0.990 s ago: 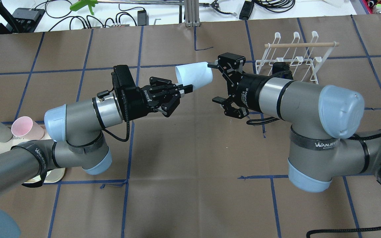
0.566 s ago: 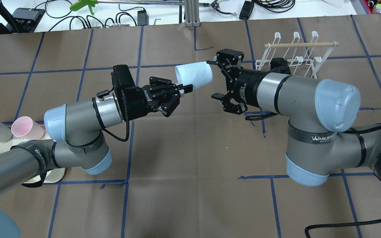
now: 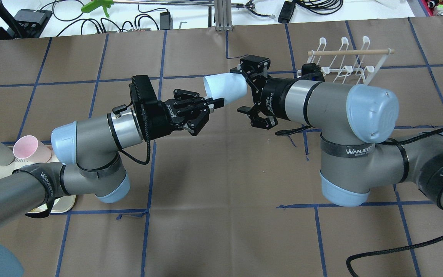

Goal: Transfer IKEA cup to right arm and place on rack

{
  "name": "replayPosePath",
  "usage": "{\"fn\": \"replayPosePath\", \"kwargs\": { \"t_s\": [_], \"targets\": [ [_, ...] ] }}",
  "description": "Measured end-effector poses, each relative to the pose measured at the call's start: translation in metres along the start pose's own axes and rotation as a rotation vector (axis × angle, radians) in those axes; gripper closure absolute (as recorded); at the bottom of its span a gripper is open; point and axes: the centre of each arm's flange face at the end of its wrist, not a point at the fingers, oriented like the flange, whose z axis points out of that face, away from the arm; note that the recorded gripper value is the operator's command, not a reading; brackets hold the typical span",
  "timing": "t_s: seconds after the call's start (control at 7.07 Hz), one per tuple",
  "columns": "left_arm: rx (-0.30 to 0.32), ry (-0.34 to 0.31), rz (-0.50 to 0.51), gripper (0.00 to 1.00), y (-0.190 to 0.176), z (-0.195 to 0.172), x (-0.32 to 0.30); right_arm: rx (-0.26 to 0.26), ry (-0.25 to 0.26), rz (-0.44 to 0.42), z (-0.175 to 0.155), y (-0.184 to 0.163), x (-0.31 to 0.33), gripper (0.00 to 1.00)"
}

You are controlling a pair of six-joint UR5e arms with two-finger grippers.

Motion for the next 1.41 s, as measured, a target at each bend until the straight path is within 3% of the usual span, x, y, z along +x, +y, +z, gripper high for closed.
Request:
{"fn": "replayPosePath", "kwargs": {
  "t_s": [0.57,0.85,0.99,1.13,1.41],
  "targets": [
    [0.001,0.0,-0.008,0.94,-0.001,0.0,0.001,-0.017,0.013,-0.012,0.012,0.007,-0.002,0.01],
    [0.001,0.0,-0.008,0.94,-0.001,0.0,0.001,-0.025,0.018,-0.017,0.014,0.011,-0.001,0.29],
    [0.001,0.0,-0.009,0.94,-0.001,0.0,0.001,-0.027,0.017,-0.019,0.015,0.011,-0.002,0.38],
    [0.002,0.0,-0.009,0.93,-0.002,-0.001,0.001,-0.03,0.016,-0.02,0.015,0.012,-0.002,0.42],
    [0.002,0.0,-0.013,0.82,-0.002,-0.001,0.001,-0.037,0.016,-0.02,0.015,0.012,-0.002,0.42]
  ]
}}
